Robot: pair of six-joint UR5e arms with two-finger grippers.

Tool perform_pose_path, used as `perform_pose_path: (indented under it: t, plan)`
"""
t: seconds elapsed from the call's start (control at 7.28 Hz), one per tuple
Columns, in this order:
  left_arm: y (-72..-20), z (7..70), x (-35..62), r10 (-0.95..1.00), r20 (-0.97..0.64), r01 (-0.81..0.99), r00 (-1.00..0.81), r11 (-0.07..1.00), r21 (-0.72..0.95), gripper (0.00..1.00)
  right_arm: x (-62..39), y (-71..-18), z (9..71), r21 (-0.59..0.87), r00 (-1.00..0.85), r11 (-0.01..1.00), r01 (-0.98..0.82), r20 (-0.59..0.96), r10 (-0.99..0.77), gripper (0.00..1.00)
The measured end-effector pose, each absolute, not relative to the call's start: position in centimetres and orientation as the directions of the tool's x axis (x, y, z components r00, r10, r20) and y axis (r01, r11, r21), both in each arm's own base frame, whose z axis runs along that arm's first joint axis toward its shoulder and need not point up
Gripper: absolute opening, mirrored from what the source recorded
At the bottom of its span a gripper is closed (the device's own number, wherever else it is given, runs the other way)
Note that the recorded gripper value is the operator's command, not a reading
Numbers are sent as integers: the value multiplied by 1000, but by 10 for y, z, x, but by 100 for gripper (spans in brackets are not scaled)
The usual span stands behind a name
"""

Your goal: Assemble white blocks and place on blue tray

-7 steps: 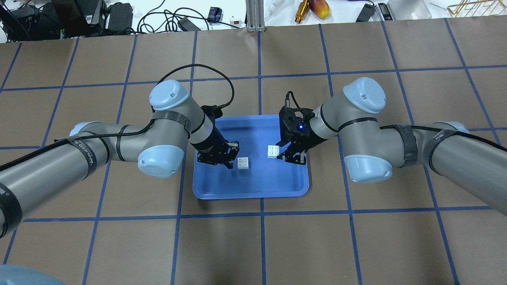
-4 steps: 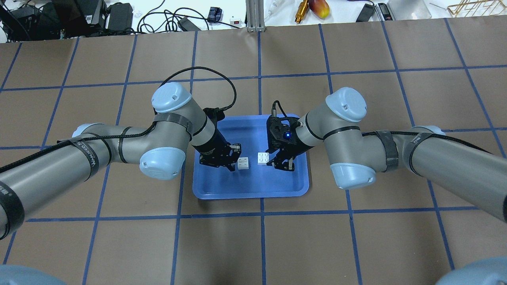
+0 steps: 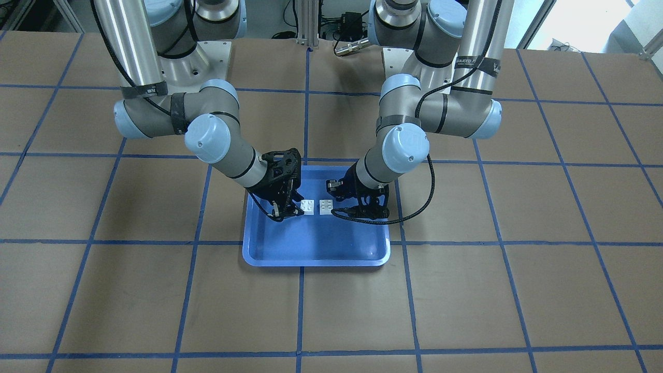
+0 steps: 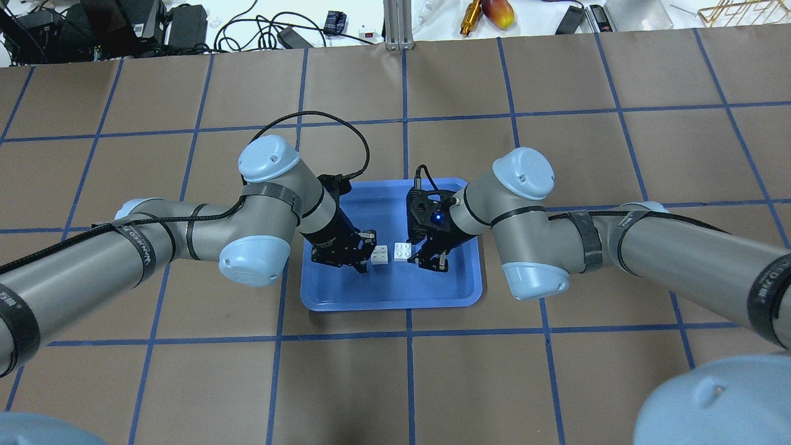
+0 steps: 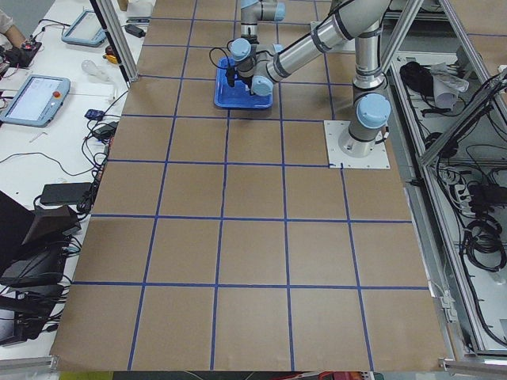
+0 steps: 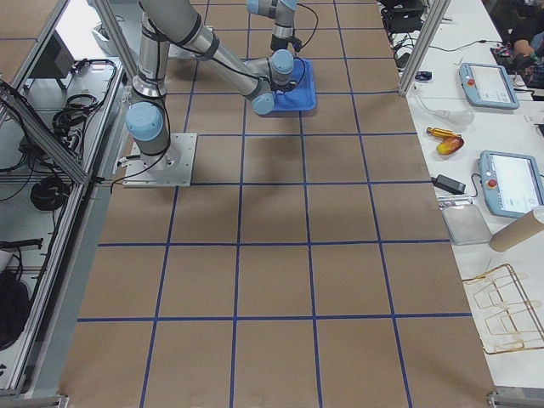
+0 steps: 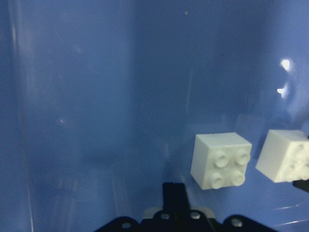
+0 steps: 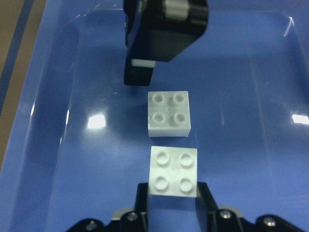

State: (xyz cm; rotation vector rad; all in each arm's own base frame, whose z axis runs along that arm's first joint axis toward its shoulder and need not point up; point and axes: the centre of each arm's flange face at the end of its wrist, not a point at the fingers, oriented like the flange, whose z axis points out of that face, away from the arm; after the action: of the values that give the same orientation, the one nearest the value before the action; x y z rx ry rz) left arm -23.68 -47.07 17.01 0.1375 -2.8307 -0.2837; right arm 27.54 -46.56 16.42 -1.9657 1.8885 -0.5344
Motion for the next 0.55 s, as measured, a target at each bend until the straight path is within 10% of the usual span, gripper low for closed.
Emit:
perform_pose_path:
  t: [0.55]
  plan:
    - [-473,168,-237,-125,279,-69,-952,977,202,0,280,-463,162,-505,20,-21,-863,6,-1000,0]
